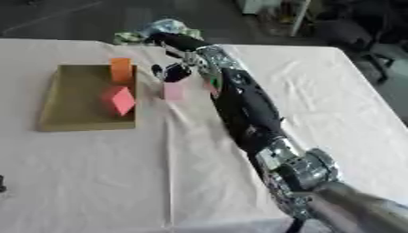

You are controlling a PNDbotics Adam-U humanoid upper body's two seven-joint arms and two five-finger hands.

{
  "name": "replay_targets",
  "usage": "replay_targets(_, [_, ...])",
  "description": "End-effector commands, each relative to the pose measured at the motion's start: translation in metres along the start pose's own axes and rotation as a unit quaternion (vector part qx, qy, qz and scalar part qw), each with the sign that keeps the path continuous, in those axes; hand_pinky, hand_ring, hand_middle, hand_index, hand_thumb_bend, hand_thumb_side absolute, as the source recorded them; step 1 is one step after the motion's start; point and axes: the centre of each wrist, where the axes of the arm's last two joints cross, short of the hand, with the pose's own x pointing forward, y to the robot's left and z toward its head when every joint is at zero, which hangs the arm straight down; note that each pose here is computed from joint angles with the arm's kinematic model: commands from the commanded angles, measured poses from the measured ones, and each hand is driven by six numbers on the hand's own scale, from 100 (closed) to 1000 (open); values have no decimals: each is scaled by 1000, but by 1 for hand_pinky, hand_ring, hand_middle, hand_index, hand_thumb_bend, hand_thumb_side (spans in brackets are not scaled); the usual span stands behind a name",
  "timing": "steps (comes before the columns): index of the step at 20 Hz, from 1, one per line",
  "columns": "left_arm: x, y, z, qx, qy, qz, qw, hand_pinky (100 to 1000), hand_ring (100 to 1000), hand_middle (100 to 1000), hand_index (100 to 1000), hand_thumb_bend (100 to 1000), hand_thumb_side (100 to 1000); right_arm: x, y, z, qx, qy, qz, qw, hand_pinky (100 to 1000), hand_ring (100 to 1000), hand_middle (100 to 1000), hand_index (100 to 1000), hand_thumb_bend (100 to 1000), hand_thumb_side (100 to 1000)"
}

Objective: Pick up objects on the table and place them in the box.

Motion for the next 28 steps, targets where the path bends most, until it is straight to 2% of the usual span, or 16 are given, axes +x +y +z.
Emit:
replay_targets(1, [4, 8, 1, 5, -3, -16, 1000, 799, 572, 574, 736, 100, 1000, -20, -13, 9, 15, 50, -14, 999, 908, 966, 984, 1000, 137, 227])
replay_targets(4, [4, 9, 2, 6, -3, -16, 1000, 799, 571, 574, 736, 100, 1000, -29, -7, 11, 25, 73, -35, 996, 907, 966, 981, 1000, 125, 257])
replay_targets(7, [5, 9, 1, 6, -4, -16, 1000, 799, 571, 574, 736, 100, 1000, -30, -3, 11, 32, 74, -45, 996, 907, 965, 980, 1000, 123, 280])
replay_targets(11, [5, 9, 1, 7, -4, -16, 1000, 799, 571, 573, 736, 100, 1000, -27, -4, 9, 33, 56, -50, 997, 907, 960, 980, 1000, 126, 369])
replay_targets(12, [5, 9, 2, 7, -4, -17, 1000, 799, 571, 573, 736, 100, 1000, -26, -5, 9, 33, 48, -51, 997, 908, 961, 981, 1000, 145, 432])
replay_targets(15, [4, 9, 2, 7, -3, -16, 1000, 799, 571, 573, 736, 100, 1000, -24, -7, 9, 47, 28, -47, 997, 912, 971, 987, 1000, 174, 464])
replay_targets(16, [4, 9, 2, 7, -2, -16, 1000, 799, 571, 573, 736, 100, 1000, -23, -7, 9, 56, 24, -42, 997, 912, 974, 987, 1000, 231, 458])
replay_targets(17, [4, 9, 2, 6, -2, -16, 1000, 799, 571, 573, 736, 100, 1000, -21, -7, 8, 67, 22, -35, 997, 913, 976, 988, 1000, 199, 474])
replay_targets(18, [4, 9, 2, 6, -3, -16, 1000, 799, 571, 573, 736, 100, 1000, -20, -6, 7, 77, 20, -29, 996, 915, 981, 990, 1000, 216, 479])
replay_targets(23, [4, 9, 2, 7, -3, -16, 1000, 800, 570, 573, 736, 100, 1000, -13, 2, 2, 116, 21, 0, 993, 916, 988, 991, 1000, 257, 475])
replay_targets(25, [5, 9, 1, 6, -4, -15, 1000, 800, 570, 573, 736, 100, 1000, -9, 4, 0, 121, 22, 9, 992, 912, 978, 968, 1000, 251, 445])
replay_targets(27, [5, 8, 1, 6, -4, -15, 1000, 800, 570, 573, 736, 100, 1000, -7, 4, -1, 108, 21, 14, 994, 896, 940, 898, 1000, 218, 358])
replay_targets(28, [4, 8, 1, 6, -3, -15, 1000, 800, 570, 573, 736, 100, 1000, -6, 3, -1, 95, 19, 15, 995, 879, 902, 832, 985, 197, 289])
